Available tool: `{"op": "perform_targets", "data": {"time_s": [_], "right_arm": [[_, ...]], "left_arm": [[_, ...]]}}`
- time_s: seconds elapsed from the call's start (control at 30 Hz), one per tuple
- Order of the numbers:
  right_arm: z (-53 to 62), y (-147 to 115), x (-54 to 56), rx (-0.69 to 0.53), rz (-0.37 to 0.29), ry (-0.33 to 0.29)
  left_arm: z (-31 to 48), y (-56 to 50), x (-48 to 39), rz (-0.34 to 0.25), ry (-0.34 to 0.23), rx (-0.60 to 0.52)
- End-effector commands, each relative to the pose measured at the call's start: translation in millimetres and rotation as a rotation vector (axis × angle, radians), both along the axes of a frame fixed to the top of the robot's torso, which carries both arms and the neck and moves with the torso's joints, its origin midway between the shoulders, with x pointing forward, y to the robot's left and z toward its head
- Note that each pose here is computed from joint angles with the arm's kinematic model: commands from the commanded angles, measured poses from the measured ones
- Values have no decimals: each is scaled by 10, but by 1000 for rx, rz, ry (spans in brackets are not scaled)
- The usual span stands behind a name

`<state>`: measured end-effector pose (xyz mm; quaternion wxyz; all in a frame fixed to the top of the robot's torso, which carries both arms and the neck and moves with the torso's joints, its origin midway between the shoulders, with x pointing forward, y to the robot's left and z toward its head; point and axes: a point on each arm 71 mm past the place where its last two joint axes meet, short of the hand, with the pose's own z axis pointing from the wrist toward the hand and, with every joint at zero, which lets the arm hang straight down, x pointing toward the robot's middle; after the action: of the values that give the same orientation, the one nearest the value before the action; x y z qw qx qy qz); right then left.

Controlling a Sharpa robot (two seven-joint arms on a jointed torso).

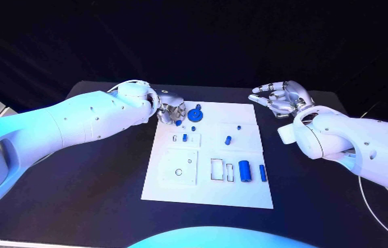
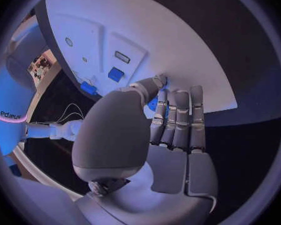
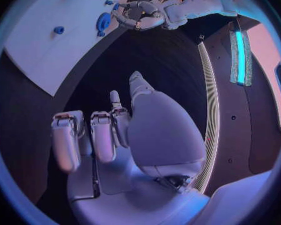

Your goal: Assemble the parts on the task board

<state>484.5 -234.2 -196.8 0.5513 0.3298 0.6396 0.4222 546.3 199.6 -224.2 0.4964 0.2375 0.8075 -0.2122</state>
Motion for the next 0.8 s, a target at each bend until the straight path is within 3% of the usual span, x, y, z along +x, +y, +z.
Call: {"op": "perform_targets", "data": {"time_s": [0.03, 0.8], "right_arm": [[-1, 18, -3, 0, 19, -2], [0, 13, -1, -3, 16, -4]], "left_arm": [[-58, -15, -30, -13, 19, 4], [-58, 5, -26, 4, -53, -35]]}}
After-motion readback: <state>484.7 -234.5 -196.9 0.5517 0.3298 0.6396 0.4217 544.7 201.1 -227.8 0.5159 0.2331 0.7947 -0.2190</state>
